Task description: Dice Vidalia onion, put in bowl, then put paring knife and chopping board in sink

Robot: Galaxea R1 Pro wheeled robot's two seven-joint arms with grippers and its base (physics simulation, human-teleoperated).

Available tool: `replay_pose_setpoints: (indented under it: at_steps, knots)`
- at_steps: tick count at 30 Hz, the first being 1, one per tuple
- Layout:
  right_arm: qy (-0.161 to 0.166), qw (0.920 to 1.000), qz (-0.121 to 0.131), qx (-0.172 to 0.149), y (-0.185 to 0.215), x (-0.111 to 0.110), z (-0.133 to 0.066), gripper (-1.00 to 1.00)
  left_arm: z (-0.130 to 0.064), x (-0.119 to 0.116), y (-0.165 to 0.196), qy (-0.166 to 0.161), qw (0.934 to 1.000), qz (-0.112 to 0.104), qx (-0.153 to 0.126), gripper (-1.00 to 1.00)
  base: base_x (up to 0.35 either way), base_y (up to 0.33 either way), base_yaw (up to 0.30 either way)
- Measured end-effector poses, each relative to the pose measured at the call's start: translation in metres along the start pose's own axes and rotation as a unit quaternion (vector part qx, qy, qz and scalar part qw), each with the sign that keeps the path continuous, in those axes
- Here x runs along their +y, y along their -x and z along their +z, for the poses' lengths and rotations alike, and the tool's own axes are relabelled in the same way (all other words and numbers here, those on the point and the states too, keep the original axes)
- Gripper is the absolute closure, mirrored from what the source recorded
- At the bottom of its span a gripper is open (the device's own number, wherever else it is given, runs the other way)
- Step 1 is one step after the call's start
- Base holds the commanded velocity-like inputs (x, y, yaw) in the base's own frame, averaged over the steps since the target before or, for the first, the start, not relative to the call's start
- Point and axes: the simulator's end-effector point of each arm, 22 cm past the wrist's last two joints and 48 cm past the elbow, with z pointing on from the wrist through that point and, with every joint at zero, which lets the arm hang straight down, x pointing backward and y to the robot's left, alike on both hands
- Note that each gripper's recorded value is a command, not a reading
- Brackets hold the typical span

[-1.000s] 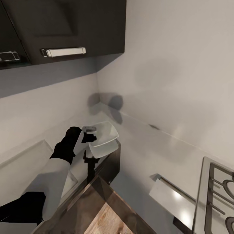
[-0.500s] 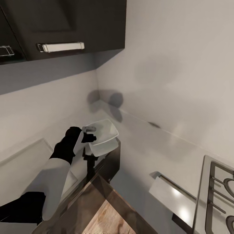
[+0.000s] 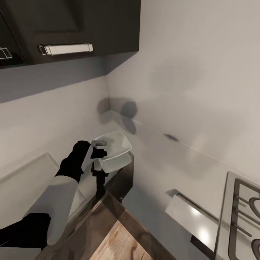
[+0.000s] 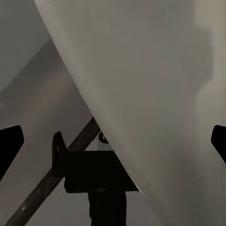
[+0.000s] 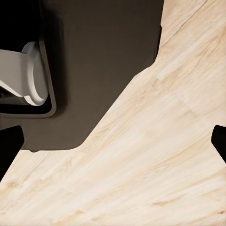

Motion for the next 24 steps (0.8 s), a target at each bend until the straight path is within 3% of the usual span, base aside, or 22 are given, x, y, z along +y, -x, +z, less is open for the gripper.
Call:
replay_pose_setpoints:
  at_steps: [1,24]
  knots:
    - [0.0,1.0,0.0,0.0,0.0,0.0,0.0,-1.0,0.0,0.0,0.0,0.0,1.0,0.0,0.0,1.0,0.0,0.0,0.0]
    - [0.006,1.0,0.001,-0.001,0.0008,0.0057,0.0,-1.0,-0.0002,-0.0012,-0.0002,-0.004,1.0,-0.004,0.001,1.0,0.0,0.0,0.0]
